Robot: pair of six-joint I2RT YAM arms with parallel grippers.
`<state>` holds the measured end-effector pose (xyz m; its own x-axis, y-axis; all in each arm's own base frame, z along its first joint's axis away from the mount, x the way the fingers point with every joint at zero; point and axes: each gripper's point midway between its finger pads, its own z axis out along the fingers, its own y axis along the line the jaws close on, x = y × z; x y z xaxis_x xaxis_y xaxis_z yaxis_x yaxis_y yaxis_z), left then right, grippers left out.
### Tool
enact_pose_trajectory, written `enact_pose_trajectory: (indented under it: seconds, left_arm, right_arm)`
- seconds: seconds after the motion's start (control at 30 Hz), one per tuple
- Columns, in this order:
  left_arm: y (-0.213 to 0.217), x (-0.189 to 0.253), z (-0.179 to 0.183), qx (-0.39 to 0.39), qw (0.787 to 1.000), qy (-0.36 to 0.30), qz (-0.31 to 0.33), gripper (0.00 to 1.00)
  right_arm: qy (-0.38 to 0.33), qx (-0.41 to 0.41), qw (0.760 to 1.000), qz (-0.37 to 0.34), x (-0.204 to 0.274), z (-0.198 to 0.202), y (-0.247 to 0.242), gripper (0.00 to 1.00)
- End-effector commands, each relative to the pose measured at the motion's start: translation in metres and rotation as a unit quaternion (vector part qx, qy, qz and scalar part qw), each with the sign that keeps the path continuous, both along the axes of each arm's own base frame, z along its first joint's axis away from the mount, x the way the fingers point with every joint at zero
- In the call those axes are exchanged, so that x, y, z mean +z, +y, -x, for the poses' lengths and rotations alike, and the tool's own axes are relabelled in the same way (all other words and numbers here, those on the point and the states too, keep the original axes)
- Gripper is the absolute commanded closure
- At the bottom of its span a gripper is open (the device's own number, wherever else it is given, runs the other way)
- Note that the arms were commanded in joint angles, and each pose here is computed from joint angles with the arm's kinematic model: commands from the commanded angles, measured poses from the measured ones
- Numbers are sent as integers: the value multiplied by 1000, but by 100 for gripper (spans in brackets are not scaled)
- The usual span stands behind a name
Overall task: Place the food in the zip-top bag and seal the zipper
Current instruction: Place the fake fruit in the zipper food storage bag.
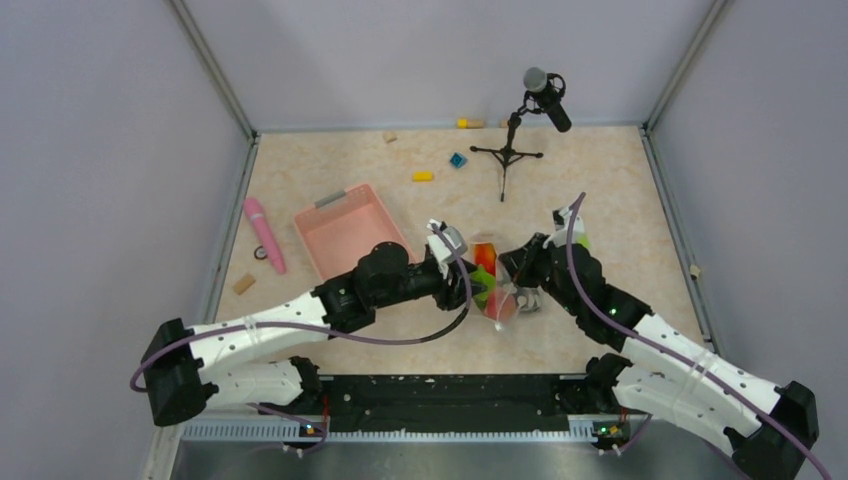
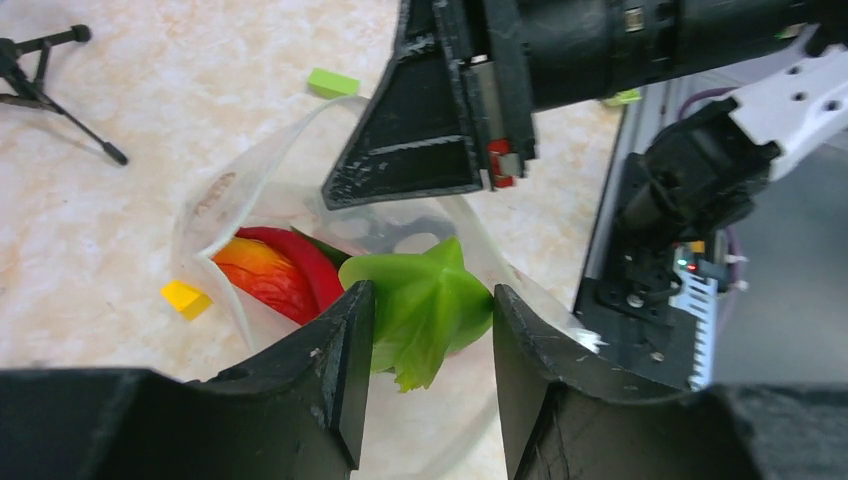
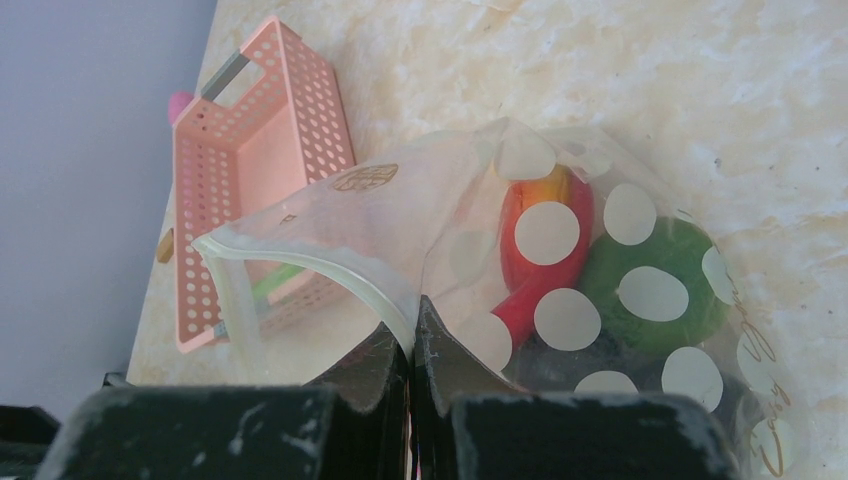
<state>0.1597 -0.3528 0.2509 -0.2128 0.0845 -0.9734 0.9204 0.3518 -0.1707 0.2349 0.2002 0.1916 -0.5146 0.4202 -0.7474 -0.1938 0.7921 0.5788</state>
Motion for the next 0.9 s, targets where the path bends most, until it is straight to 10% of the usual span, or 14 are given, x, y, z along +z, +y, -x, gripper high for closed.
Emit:
enact_pose_trajectory:
  seconds: [0.0, 0.6, 0.87]
  left_arm:
    - [-14, 20, -28, 34, 996, -78, 21, 100]
    - [-36, -18, -59, 141, 973, -169, -64, 98]
    - [-41, -19, -50, 160, 970, -162, -81, 36]
  right_arm:
    - [-31, 28, 999, -27, 37, 2, 8, 100]
    - [-55, 85, 993, -59, 66, 25, 14, 100]
    - [-50, 70, 995, -50, 61, 21, 10, 100]
